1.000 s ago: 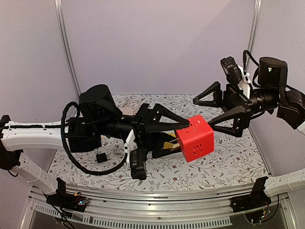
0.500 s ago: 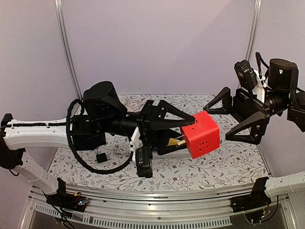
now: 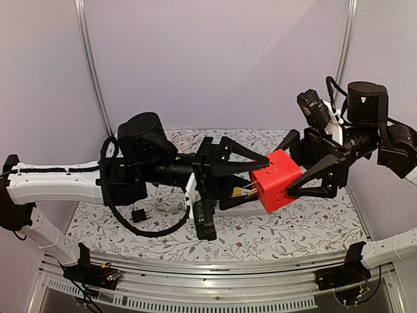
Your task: Insert the plug
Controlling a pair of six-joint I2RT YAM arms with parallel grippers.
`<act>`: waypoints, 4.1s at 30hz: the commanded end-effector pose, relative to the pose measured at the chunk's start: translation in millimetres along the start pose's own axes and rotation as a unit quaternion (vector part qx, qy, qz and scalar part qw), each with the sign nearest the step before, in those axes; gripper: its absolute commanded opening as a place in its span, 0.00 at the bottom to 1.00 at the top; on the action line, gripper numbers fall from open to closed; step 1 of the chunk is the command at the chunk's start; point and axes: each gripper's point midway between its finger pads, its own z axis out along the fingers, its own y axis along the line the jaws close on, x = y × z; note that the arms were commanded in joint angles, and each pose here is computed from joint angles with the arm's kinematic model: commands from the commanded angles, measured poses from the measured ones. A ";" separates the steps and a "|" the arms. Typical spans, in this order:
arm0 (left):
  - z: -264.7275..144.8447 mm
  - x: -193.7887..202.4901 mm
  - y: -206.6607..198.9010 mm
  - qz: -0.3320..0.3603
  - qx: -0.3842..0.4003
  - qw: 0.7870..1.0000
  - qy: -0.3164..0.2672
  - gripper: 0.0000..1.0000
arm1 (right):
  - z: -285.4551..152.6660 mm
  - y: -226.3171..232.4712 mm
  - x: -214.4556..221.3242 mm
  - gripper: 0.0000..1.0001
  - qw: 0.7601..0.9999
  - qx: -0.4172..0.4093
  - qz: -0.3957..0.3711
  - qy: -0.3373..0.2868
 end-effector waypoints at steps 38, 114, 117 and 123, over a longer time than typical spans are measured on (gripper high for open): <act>-113.4 91.0 -13.2 -0.231 -0.004 0.888 0.398 0.99 | -119.0 -162.3 29.1 0.00 0.775 0.545 0.309 0.081; -440.2 72.1 -119.7 -0.559 -0.429 0.449 0.549 0.99 | -87.0 -267.8 276.1 0.00 0.490 0.516 0.579 0.399; -440.7 72.3 -120.2 -0.559 -0.429 0.448 0.550 0.99 | -93.6 -269.1 281.5 0.00 0.482 0.519 0.575 0.410; -442.0 72.9 -121.4 -0.559 -0.430 0.446 0.552 0.99 | -91.9 -273.4 287.2 0.00 0.485 0.513 0.581 0.405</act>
